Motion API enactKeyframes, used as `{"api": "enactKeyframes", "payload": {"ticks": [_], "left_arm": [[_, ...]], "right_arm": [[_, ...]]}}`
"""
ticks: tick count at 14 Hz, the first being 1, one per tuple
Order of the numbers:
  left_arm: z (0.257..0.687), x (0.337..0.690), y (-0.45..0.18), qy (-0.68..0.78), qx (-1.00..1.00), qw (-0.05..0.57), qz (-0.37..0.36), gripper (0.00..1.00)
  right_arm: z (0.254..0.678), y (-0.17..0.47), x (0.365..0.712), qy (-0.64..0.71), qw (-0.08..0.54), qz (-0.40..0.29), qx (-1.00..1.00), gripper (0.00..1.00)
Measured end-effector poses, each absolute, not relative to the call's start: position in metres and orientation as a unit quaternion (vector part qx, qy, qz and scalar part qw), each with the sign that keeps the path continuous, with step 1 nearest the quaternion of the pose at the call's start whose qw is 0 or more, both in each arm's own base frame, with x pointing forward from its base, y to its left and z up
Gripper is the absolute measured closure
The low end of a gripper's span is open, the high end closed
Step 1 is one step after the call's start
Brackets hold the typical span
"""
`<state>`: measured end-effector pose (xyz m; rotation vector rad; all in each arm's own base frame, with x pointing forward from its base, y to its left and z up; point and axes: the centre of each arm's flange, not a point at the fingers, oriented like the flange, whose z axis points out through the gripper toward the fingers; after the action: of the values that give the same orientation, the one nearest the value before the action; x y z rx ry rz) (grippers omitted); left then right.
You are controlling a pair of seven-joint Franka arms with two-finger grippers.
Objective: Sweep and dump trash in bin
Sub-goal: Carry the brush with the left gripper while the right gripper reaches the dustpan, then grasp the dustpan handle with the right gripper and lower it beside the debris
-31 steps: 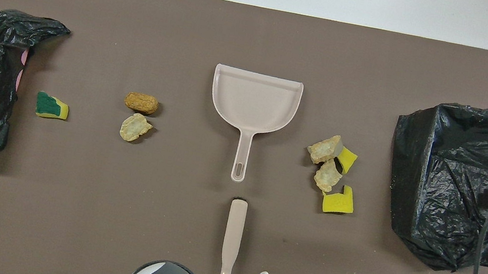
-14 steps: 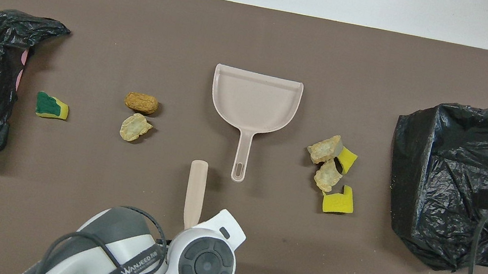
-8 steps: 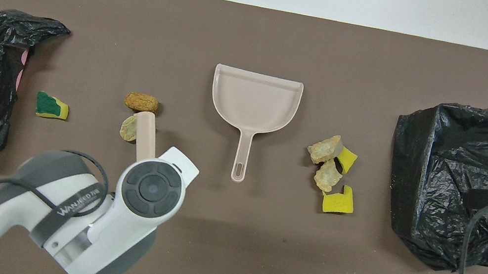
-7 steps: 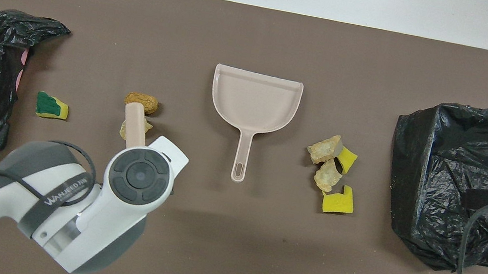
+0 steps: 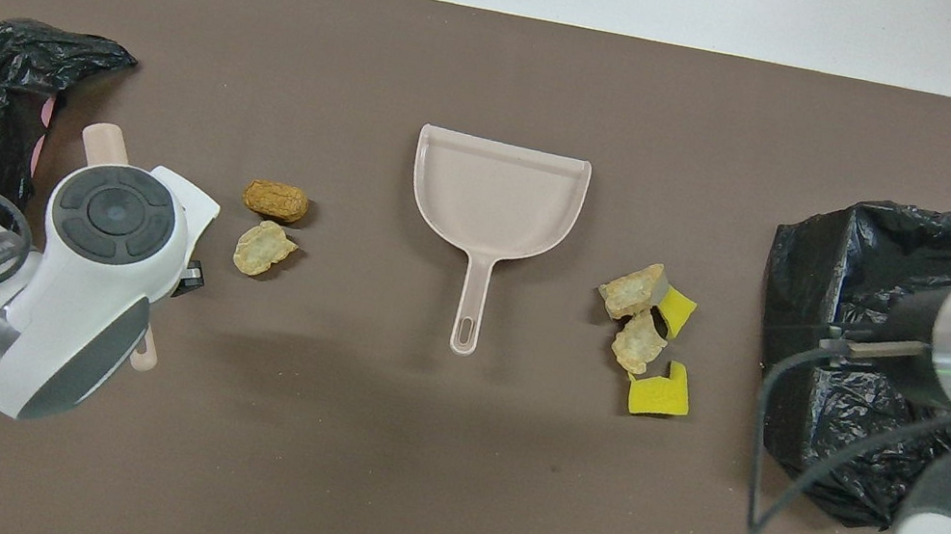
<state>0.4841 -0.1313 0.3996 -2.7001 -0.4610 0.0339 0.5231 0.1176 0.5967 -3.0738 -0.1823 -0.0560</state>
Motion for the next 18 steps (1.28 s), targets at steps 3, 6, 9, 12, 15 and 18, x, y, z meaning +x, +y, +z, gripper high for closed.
{"api": "enactKeyframes", "payload": {"ticks": [3, 6, 9, 12, 15, 18], "left_arm": [[0.394, 0.496, -0.073, -0.163, -0.964, 0.206, 0.037, 0.74], [0.382, 0.495, -0.022, -0.122, -0.97, 0.198, 0.067, 0.74], [0.367, 0.488, -0.005, -0.067, -0.977, 0.178, 0.091, 0.74], [0.356, 0.483, -0.018, -0.028, -0.987, 0.12, 0.107, 0.74], [0.356, 0.483, -0.045, -0.009, -0.992, 0.068, 0.104, 0.74], [0.358, 0.48, -0.096, 0.016, -0.995, 0.025, 0.09, 0.74]], "right_arm": [[0.535, 0.192, 0.543, -0.033, 0.028, -0.008, -0.999, 0.0], [0.474, 0.257, 0.555, -0.011, 0.032, -0.009, -0.999, 0.0], [0.423, 0.304, 0.556, -0.004, 0.052, -0.003, -0.999, 0.0], [0.38, 0.347, 0.543, 0.011, 0.045, 0.012, -0.999, 0.0], [0.353, 0.375, 0.531, 0.008, 0.041, 0.014, -0.999, 0.0], [0.349, 0.368, 0.537, 0.015, 0.039, 0.015, -0.999, 0.0]]}}
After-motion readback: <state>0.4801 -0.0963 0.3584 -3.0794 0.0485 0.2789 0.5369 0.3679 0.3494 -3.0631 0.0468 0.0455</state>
